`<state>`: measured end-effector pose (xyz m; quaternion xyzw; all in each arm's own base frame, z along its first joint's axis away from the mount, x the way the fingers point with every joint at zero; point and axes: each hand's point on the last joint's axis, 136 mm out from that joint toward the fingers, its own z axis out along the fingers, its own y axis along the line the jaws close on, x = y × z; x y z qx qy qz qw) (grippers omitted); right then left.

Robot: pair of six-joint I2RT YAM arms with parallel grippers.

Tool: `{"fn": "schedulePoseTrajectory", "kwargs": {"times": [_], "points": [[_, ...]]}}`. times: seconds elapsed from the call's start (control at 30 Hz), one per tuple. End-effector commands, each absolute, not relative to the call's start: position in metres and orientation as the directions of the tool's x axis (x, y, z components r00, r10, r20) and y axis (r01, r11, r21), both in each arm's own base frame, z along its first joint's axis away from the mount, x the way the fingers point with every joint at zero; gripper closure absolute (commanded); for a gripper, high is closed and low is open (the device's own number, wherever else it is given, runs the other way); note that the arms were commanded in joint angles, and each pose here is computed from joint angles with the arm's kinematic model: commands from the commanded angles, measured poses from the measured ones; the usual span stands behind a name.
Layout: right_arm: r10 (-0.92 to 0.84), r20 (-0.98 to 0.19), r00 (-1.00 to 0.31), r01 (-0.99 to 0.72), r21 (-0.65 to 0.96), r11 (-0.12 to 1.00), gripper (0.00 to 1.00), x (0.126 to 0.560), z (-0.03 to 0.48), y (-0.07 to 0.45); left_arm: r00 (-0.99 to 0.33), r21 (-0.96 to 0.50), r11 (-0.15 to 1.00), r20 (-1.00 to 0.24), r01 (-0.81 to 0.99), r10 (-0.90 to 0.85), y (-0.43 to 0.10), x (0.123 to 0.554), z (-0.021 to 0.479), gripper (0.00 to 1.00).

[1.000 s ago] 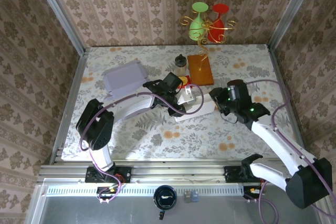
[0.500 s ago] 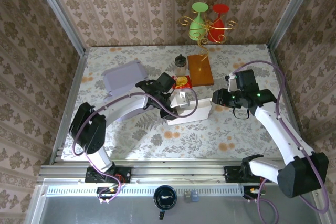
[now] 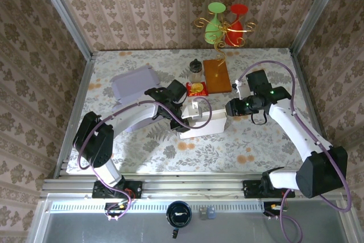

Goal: Fold the paper box

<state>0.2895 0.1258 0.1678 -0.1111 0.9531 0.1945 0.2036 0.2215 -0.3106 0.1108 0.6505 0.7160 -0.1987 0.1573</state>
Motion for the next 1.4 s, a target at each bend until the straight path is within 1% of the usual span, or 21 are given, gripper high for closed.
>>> {"fn": "schedulePoseTrajectory", "kwargs": {"times": [0.0,0.1,0.23,0.33,0.47,0.63,0.8,0.97,1.17,1.37], "points": [[-0.171,-0.439,-0.882,-0.342,0.346,0.874,0.58,0.29,0.173,0.136,-0.095,-0.097,0.054,-0.482,0.994,0.871,-0.304,0.215,0.115,0.65],[-0.174,-0.435,-0.883,-0.349,0.361,0.865,0.59,0.292,0.171,0.14,-0.094,-0.095,0.055,-0.482,0.994,0.871,-0.305,0.216,0.115,0.65],[-0.193,-0.421,-0.886,-0.353,0.344,0.87,0.6,0.292,0.164,0.14,-0.096,-0.096,0.056,-0.481,0.994,0.871,-0.305,0.217,0.114,0.65],[-0.19,-0.422,-0.886,-0.351,0.346,0.87,0.61,0.293,0.162,0.14,-0.096,-0.098,0.056,-0.48,0.994,0.872,-0.305,0.217,0.114,0.65],[-0.191,-0.431,-0.882,-0.354,0.337,0.872,0.65,0.295,0.162,0.141,-0.097,-0.099,0.056,-0.482,0.993,0.871,-0.306,0.218,0.114,0.65],[-0.205,-0.436,-0.876,-0.366,0.326,0.872,0.66,0.296,0.164,0.142,-0.098,-0.098,0.057,-0.485,0.994,0.869,-0.308,0.219,0.115,0.66],[-0.226,-0.43,-0.874,-0.38,0.314,0.87,0.73,0.295,0.162,0.146,-0.099,-0.095,0.061,-0.485,0.994,0.869,-0.308,0.22,0.115,0.66],[-0.227,-0.439,-0.869,-0.378,0.295,0.878,0.78,0.296,0.165,0.144,-0.105,-0.098,0.065,-0.488,0.993,0.866,-0.309,0.22,0.116,0.66],[-0.229,-0.447,-0.865,-0.379,0.282,0.881,0.81,0.296,0.167,0.144,-0.108,-0.099,0.068,-0.488,0.993,0.866,-0.308,0.219,0.116,0.66],[-0.238,-0.45,-0.86,-0.383,0.264,0.885,0.88,0.298,0.166,0.144,-0.117,-0.104,0.075,-0.493,0.992,0.862,-0.31,0.219,0.115,0.66]]}}
